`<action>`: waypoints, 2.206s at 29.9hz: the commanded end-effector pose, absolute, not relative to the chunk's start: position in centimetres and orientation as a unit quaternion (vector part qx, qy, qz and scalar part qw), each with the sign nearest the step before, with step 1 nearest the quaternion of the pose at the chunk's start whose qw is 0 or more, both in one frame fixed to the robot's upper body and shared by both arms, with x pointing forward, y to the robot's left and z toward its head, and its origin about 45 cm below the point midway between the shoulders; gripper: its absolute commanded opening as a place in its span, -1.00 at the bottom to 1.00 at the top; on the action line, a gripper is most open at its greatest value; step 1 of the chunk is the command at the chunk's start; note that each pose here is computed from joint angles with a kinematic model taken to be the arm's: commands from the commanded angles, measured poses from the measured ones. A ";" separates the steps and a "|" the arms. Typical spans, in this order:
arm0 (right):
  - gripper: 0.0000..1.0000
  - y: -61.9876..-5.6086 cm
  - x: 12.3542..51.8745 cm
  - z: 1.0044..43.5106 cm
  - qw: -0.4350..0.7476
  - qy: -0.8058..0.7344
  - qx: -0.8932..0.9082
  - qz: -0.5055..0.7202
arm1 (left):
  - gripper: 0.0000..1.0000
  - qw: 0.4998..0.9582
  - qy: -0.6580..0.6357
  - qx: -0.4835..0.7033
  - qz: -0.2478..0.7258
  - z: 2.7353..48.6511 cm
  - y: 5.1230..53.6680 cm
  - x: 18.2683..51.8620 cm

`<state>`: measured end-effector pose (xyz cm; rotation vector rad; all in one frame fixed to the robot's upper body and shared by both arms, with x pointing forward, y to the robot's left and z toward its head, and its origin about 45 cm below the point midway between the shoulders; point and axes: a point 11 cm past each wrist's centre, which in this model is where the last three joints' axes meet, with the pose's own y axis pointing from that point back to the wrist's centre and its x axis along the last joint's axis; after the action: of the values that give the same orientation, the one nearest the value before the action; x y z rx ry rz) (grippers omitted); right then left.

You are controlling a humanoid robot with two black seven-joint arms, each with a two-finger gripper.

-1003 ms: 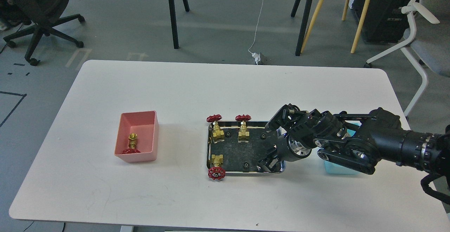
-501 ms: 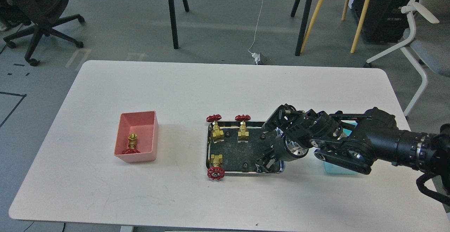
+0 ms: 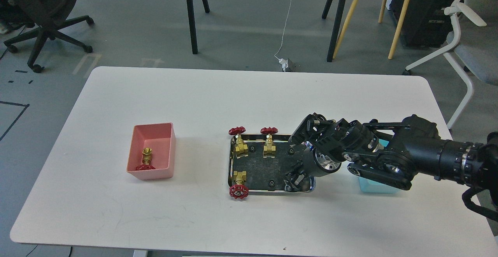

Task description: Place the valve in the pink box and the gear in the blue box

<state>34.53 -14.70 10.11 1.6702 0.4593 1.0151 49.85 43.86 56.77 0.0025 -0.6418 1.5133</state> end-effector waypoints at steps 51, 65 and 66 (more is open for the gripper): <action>0.85 -32.8 39.3 22.2 0.538 -0.125 0.776 0.304 | 0.80 0.689 -0.281 0.017 0.668 55.7 43.5 50.2; 0.88 -35.8 49.3 37.4 0.233 -0.477 0.818 0.222 | 0.83 0.813 -0.254 0.098 0.516 45.7 29.8 53.6; 0.88 -35.9 49.7 38.0 0.215 -0.490 0.818 0.211 | 0.83 0.820 -0.251 0.096 0.504 45.2 28.5 53.6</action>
<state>48.56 -35.28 36.31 2.2080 -1.2168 0.6401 53.48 31.56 47.11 0.2051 -0.5607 1.1500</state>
